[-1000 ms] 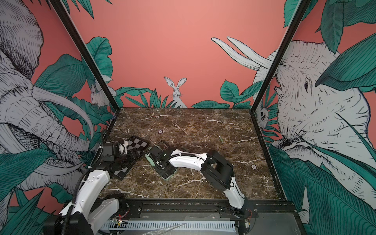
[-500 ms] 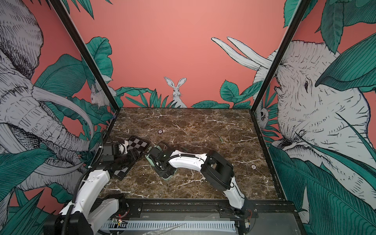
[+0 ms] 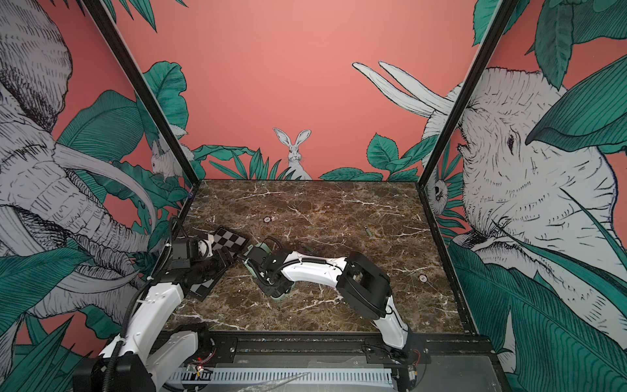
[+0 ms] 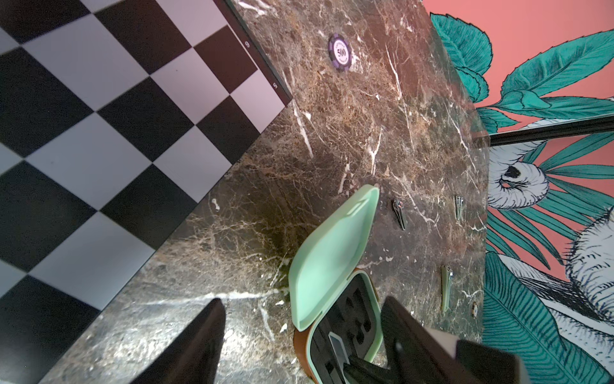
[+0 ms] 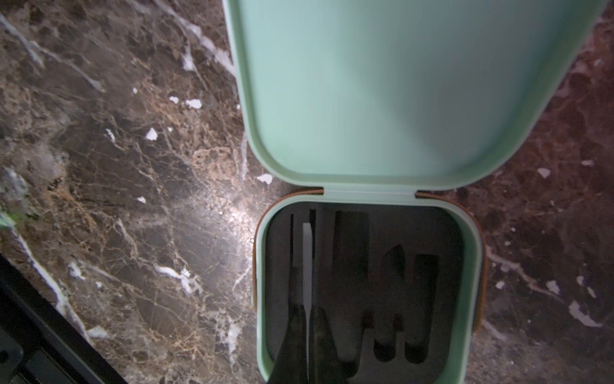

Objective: Organize nail clipper sets
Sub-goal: Place the component of the nail clipper set in the storage box.

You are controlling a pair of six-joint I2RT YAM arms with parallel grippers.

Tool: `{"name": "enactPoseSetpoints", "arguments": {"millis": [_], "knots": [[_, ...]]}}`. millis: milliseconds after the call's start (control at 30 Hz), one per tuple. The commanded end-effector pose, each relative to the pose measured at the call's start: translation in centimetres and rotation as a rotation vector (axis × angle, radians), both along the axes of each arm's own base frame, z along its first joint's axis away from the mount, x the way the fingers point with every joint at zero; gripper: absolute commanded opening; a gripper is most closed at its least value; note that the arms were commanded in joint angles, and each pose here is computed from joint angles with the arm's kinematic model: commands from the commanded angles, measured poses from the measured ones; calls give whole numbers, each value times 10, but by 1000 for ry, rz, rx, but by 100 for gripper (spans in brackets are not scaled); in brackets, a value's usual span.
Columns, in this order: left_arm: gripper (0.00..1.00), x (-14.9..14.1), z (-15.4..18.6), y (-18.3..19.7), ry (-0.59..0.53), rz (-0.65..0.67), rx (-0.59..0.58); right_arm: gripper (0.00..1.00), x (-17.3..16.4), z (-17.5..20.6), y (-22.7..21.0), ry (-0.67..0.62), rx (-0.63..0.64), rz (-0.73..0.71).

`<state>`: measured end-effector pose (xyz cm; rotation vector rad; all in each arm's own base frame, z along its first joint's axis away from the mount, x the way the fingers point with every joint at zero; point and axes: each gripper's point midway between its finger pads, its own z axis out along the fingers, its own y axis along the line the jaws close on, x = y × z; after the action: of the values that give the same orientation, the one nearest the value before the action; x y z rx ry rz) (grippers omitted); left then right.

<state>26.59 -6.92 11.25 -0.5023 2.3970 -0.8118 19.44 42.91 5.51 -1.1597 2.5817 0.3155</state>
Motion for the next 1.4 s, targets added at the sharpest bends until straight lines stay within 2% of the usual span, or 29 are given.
{"name": "enactPoseSetpoints", "arguments": {"millis": [0,900,1367], "knots": [[76,-1,-4,0,1,3,-5,0,-1,1,-4,-7,-15,-19],[76,-1,-7,-1,2,0,-14,0,-3,-39,-14,36,-121,-66],[76,-1,-8,-1,4,-3,-17,0,-12,-73,-25,51,-152,-84]]}}
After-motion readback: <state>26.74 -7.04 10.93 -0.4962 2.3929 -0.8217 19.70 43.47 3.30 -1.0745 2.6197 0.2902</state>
